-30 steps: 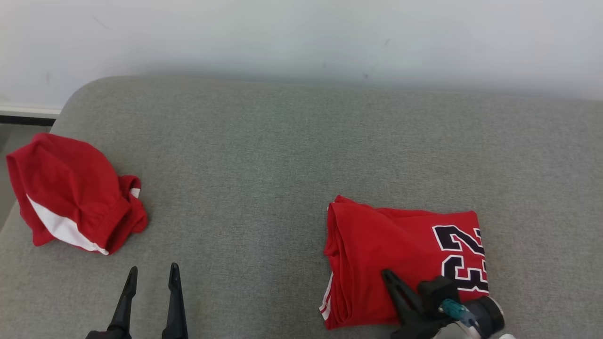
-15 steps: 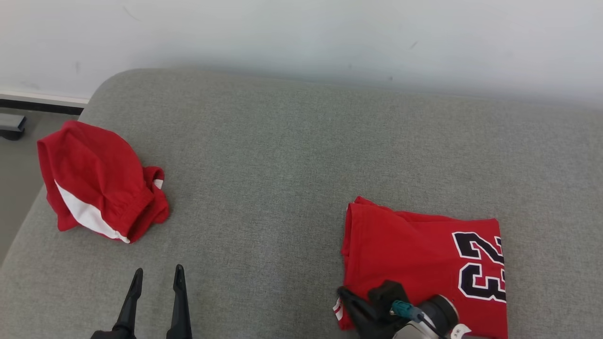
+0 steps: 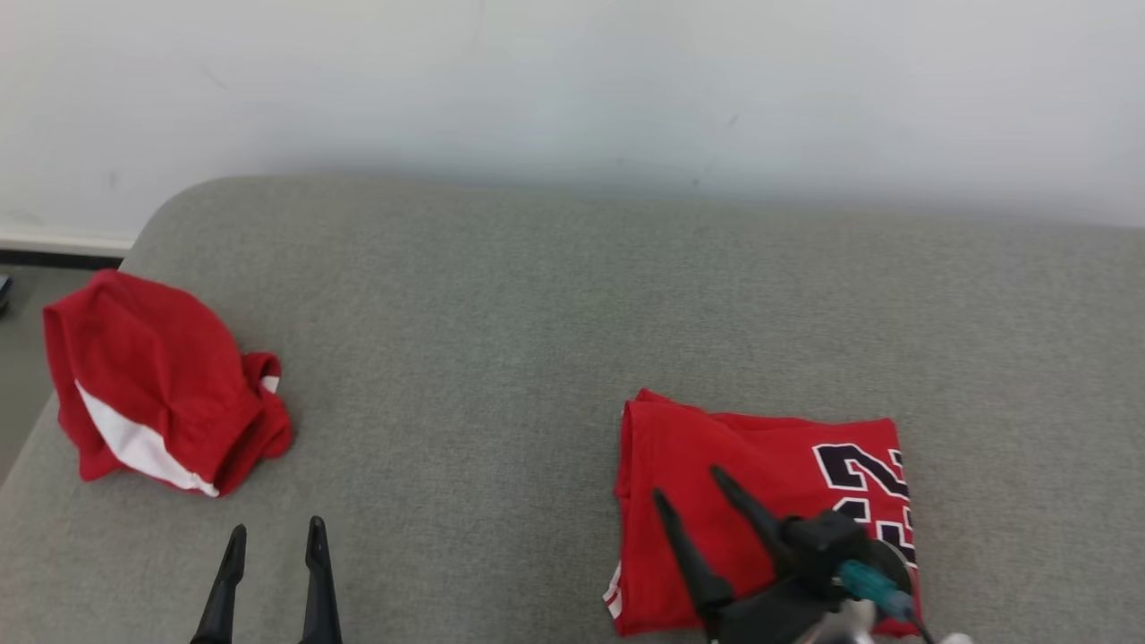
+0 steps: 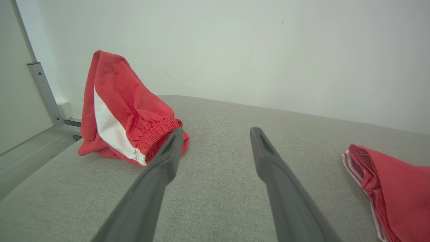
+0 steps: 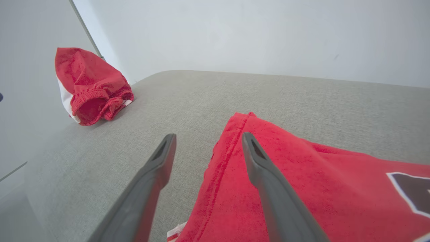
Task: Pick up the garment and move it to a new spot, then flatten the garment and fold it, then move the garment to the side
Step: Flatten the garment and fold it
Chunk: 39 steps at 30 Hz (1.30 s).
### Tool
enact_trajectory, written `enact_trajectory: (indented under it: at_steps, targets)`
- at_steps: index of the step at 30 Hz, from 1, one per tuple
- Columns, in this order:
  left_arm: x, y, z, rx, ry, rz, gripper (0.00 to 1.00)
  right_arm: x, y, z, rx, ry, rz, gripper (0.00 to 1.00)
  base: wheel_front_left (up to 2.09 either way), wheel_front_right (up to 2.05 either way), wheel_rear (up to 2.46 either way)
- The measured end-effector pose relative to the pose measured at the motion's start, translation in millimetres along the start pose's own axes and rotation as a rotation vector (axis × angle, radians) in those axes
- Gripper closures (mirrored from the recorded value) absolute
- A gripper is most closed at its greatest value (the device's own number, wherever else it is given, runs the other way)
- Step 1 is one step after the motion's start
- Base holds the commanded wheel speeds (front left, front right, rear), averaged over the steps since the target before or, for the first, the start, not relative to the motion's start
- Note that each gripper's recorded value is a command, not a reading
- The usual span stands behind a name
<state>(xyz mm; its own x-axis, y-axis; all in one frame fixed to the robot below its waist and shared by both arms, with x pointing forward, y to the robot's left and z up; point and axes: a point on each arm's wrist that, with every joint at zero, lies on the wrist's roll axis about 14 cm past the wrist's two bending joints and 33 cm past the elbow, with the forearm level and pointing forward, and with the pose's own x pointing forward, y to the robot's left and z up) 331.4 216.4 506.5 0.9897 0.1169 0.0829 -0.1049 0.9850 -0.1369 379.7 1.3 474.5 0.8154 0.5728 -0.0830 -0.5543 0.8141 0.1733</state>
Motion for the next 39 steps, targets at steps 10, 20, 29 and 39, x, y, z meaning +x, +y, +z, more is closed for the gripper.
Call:
enact_trajectory:
  at_steps: [10,20,29,39]
  targets:
    - [7,-24,11,-0.017,-0.038,-0.077,0.00,-68,-92,36,-0.035,-0.165,-0.346,0.00,0.00,0.00,0.00]
    - [13,-47,12,-0.047,-0.044,-0.144,0.00,-132,-145,43,-0.091,-0.210,-0.581,0.00,0.00,0.00,0.00]
    - [10,-43,-6,-0.053,0.013,-0.134,0.00,-145,-144,38,-0.115,-0.202,-0.599,0.00,0.00,0.00,0.00]
    - [6,-24,-21,-0.045,0.062,-0.087,0.00,-147,-138,34,-0.113,-0.197,-0.589,0.00,0.00,0.00,0.00]
